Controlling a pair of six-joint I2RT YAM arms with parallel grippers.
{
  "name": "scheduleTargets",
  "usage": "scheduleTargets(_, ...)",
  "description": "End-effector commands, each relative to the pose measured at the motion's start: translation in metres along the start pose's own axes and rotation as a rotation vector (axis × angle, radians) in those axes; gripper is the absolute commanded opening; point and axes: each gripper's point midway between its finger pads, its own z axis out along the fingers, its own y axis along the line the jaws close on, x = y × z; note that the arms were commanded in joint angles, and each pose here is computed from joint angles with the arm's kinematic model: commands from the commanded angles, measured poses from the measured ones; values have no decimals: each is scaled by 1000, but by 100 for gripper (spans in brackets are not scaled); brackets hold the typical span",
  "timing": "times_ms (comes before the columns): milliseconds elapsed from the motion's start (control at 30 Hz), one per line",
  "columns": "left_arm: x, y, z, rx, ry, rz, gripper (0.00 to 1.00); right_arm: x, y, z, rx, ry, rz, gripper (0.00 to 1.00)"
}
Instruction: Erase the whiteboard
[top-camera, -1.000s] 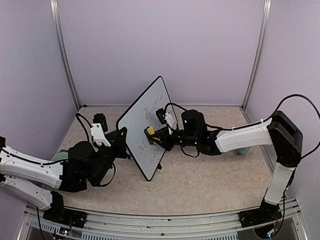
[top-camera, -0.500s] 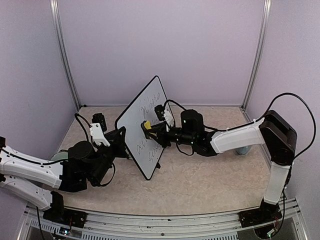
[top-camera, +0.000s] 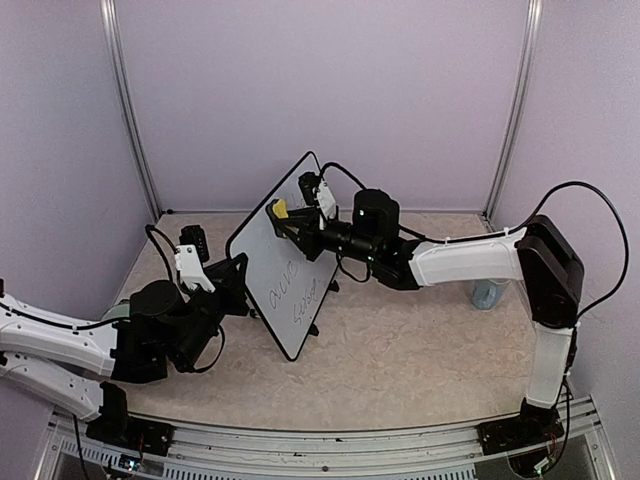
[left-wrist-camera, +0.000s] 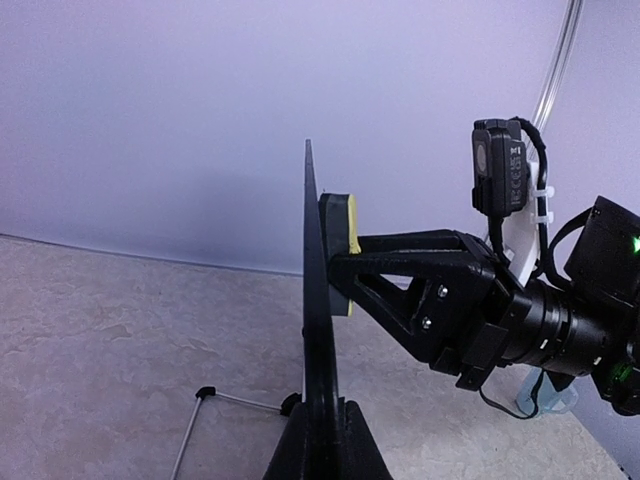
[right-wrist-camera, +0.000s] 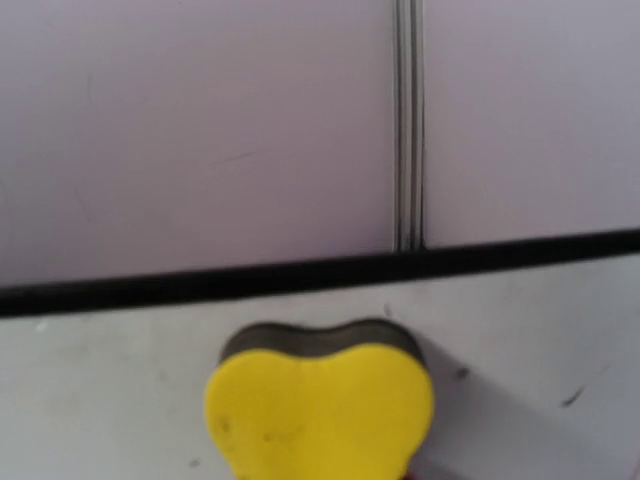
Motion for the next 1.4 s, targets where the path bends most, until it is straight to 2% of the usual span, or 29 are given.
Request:
scheduleTargets(0,13,-26,-13,164,71,61,0,28,-26,10,54,65,-3,0)
scheduleTargets(367,14,-26,-16,168,79,57,0,69,-80,17,177,130,51,0)
scheduleTargets(600,12,-25,-18,169,81,59,0,71,-122,23,265,188,54,0)
scheduleTargets(867,12,-26,-23,173,87,64,0,73,-149,29,304,224,33,0)
scheduleTargets(1167,9,-24,-28,172,87,64,0,77,-189,32,356,223,58,0)
scheduleTargets(1367,8,-22,-29,167,85,61,0,75,-197,35,363,215,42,0)
